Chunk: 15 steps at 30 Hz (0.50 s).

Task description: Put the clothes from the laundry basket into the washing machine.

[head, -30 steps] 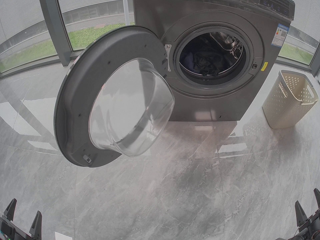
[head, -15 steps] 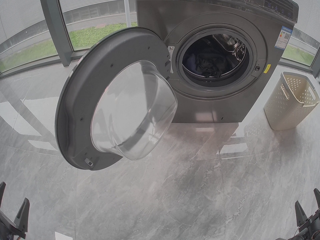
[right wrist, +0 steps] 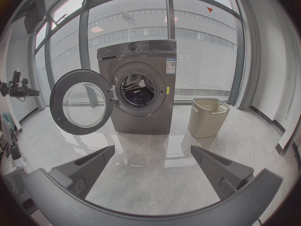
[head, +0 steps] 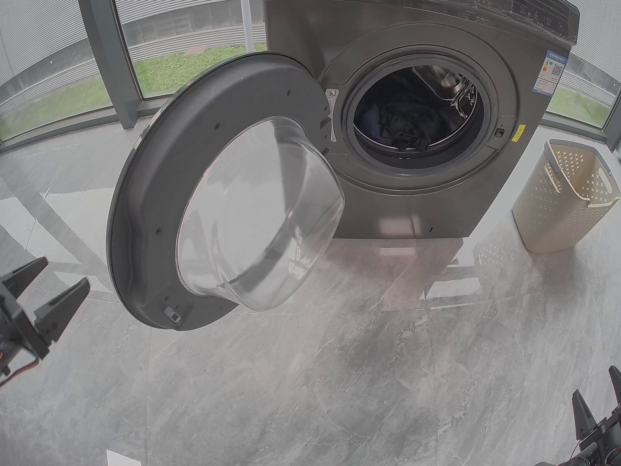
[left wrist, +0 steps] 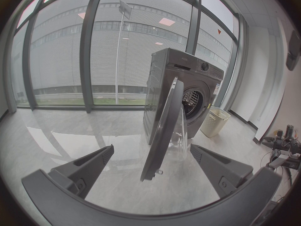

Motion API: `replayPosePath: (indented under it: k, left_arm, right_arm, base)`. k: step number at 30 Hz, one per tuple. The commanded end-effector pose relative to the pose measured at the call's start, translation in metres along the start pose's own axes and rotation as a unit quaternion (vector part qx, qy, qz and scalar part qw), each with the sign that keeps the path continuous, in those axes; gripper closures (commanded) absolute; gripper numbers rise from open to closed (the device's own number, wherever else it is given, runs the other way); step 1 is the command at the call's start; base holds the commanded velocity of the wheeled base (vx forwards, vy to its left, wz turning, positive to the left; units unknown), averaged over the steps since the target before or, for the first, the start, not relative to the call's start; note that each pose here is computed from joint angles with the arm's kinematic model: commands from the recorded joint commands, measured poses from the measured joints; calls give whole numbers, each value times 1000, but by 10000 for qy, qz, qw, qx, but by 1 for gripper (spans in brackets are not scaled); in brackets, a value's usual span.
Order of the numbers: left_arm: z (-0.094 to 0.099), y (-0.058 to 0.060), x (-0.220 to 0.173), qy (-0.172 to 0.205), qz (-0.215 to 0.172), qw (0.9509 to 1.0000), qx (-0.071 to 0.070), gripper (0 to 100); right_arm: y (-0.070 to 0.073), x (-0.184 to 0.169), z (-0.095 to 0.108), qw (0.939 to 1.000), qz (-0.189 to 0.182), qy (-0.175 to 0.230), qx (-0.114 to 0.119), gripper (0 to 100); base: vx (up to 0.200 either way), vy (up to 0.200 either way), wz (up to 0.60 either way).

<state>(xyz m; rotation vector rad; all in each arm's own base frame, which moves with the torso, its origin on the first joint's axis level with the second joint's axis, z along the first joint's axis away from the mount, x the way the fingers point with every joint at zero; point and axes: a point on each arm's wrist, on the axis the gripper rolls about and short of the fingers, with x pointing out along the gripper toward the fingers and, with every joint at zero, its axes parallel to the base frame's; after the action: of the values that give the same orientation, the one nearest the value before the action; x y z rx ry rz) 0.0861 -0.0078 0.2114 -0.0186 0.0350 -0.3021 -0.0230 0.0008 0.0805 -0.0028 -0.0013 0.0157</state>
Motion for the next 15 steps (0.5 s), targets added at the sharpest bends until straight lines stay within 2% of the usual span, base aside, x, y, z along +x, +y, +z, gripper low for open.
replayPosePath:
  k: [1, 5, 10, 15]
  left_arm:
    - [6, 10, 85, 498, -735, 9957, -255, 0]
    - [12, 3, 101, 523, -1026, 9927, -343, 0]
    - [13, -10, 119, 607, -1386, 9879, -332, 0]
    - [16, -26, 121, 474, -1748, 9831, -282, 0]
  right_arm:
    - [0, 1, -5, 10000, 13, 45, 0, 0]
    - [0, 1, -5, 10000, 6, 45, 0, 0]
    - [0, 1, -5, 10000, 13, 45, 0, 0]
    - [0, 1, -5, 10000, -2, 45, 15, 0]
  base:
    - [0, 0, 0]
    - [0, 0, 0]
    - [0, 0, 0]
    - [0, 0, 0]
